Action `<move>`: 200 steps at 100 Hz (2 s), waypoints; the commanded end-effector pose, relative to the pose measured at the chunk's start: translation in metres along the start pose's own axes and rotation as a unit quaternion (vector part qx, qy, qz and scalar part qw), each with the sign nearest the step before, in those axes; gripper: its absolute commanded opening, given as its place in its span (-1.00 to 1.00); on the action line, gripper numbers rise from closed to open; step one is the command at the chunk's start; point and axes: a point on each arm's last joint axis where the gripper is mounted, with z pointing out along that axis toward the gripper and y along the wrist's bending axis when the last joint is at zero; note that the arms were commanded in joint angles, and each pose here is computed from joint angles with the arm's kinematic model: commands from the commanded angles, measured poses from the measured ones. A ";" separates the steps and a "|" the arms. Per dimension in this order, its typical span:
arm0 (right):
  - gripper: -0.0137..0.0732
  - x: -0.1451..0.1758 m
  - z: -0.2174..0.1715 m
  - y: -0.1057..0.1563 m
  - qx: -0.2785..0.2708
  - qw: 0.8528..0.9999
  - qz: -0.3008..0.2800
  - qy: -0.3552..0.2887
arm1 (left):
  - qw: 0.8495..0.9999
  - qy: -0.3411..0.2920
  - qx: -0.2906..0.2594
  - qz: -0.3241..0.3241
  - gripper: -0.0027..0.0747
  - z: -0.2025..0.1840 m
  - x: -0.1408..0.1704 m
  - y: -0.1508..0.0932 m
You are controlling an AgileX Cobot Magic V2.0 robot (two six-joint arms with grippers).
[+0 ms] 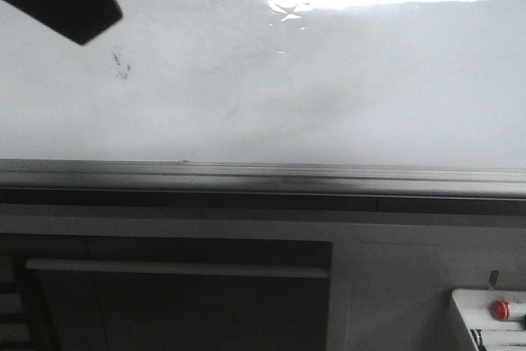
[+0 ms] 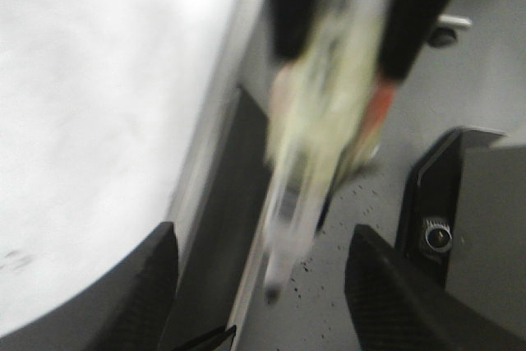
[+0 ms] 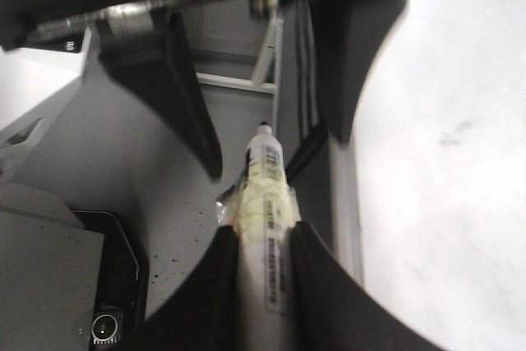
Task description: Write number 2 on whiteboard
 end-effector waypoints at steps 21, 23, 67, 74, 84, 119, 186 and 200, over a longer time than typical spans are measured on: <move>-0.62 0.003 -0.055 0.001 0.142 0.980 0.139 0.013 | 0.988 -0.083 -0.106 -0.081 0.18 -0.064 0.021 0.007; -0.62 0.006 -0.058 0.001 0.148 0.978 0.146 0.017 | 0.986 -0.086 -0.111 -0.087 0.18 -0.067 0.023 0.006; -0.62 0.092 -0.075 0.008 0.239 0.875 0.420 0.040 | 0.936 -0.080 -0.208 -0.273 0.18 -0.082 0.096 -0.016; -0.62 0.097 -0.070 0.010 0.235 0.872 0.428 0.038 | 0.933 -0.074 -0.212 -0.280 0.18 -0.080 0.101 -0.017; -0.62 0.095 -0.066 0.009 0.223 0.871 0.437 0.022 | 0.933 -0.072 -0.213 -0.282 0.18 -0.079 0.102 -0.017; -0.62 0.059 -0.065 -0.035 0.148 0.893 0.422 0.043 | 0.932 -0.076 -0.216 -0.282 0.18 -0.079 0.101 -0.016; -0.62 0.032 -0.030 -0.116 0.055 0.914 0.402 0.011 | 0.931 -0.081 -0.220 -0.280 0.18 -0.080 0.101 -0.015; -0.62 0.034 -0.026 -0.121 0.067 0.915 0.399 0.008 | 0.930 -0.085 -0.223 -0.279 0.18 -0.080 0.100 -0.015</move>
